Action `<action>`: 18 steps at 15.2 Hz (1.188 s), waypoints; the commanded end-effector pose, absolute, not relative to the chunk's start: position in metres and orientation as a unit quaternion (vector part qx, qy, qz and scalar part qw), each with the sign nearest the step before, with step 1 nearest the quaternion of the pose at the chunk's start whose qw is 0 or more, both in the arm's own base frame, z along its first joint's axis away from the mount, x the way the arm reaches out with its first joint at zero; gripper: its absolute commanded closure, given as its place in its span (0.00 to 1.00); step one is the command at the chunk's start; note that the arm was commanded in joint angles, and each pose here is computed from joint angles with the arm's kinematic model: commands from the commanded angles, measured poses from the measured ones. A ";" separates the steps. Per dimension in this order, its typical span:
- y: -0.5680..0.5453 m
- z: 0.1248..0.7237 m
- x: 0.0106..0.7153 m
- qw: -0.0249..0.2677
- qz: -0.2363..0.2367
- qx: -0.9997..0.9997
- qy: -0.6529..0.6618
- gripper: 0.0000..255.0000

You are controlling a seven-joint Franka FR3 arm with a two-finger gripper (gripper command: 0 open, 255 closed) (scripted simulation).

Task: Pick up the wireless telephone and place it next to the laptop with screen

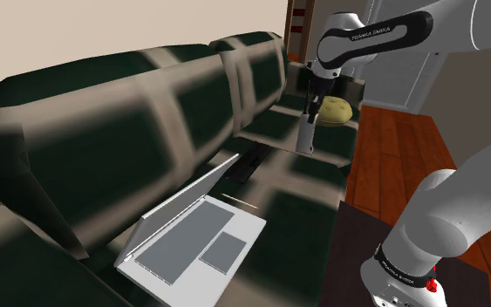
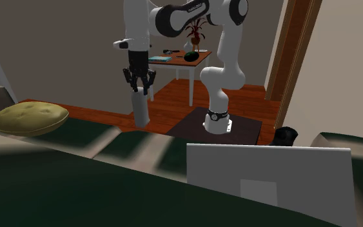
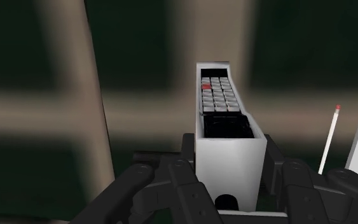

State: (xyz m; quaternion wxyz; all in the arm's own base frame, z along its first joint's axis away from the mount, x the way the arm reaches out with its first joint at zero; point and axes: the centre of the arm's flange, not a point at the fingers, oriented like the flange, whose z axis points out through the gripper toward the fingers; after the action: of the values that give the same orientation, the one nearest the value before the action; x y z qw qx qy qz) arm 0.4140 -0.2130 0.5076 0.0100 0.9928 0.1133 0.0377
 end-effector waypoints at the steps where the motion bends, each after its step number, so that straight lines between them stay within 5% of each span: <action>1: -0.213 0.519 0.413 0.010 0.038 0.993 0.113 1.00; 18: -0.213 0.608 0.413 0.010 0.038 0.993 0.113 1.00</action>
State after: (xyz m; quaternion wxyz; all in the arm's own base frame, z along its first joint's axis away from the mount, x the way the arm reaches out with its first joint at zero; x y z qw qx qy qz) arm 0.4134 -0.2126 0.6016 0.0099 0.9928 0.1134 0.0377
